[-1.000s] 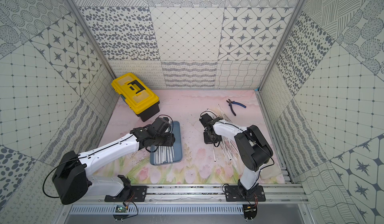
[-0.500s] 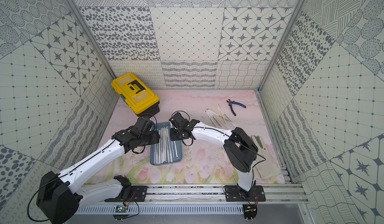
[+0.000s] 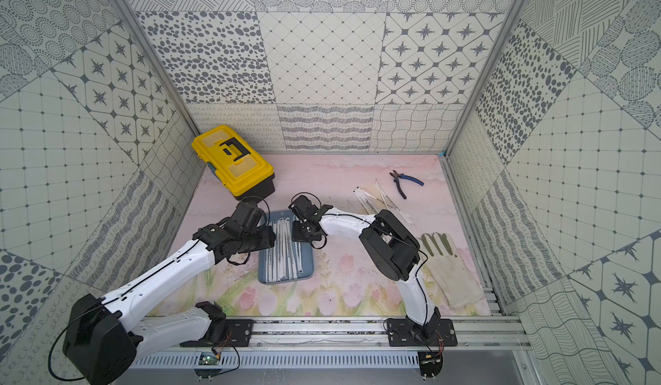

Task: Put the straws into the storage box
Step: Place the straw in the storage box, then move the straw to the center of the board.

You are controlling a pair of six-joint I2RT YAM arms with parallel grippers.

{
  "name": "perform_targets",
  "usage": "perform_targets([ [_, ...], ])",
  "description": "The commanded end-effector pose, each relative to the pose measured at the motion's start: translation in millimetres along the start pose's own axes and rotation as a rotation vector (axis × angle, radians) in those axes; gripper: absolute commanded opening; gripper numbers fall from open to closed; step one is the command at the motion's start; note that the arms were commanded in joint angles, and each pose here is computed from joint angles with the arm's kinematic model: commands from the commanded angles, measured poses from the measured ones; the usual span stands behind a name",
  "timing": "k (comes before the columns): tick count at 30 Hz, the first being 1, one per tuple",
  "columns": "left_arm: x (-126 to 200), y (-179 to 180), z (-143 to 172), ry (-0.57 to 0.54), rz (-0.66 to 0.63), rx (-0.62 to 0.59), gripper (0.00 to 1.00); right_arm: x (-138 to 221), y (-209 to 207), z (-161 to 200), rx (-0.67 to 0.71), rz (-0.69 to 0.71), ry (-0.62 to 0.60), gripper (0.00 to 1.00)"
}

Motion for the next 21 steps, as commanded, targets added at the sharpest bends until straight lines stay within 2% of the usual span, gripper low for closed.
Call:
perform_targets([
  [1, 1, -4, -4, 0.003, 0.021, 0.003, 0.60, -12, 3, 0, -0.013, -0.009, 0.015, 0.06],
  [5, 1, -5, -4, 0.002, 0.024, 0.000, 0.60, -9, 6, -4, -0.005, -0.007, 0.003, 0.11],
  [7, 2, -5, -5, 0.002, 0.022, -0.003, 0.60, 1, 9, -6, 0.002, -0.017, 0.000, 0.18],
  [9, 4, -6, -6, -0.002, 0.021, -0.005, 0.60, 24, 13, -8, 0.014, -0.028, -0.018, 0.27],
  [12, 9, -10, -10, -0.008, 0.036, -0.011, 0.60, 69, 5, -2, 0.008, -0.027, -0.042, 0.31],
  [14, 11, -18, -10, -0.014, 0.055, -0.037, 0.60, 93, -22, 5, -0.013, 0.032, -0.057, 0.33],
  [18, 1, -64, 7, 0.011, 0.116, -0.216, 0.61, 125, -125, 17, -0.076, 0.338, -0.035, 0.40],
  [21, -9, -106, 27, 0.056, 0.158, -0.350, 0.61, 135, -172, 22, -0.072, 0.537, -0.005, 0.42],
])
Point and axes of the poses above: each gripper's point midway between its finger pads, its own x axis back along the fingers, its own y axis along the line the jaws close on, z = x × y, the point moved 10 cm from there along x, back along the fingers, and after that the axes turned 9 degrees about x, right-handed, at the moved point
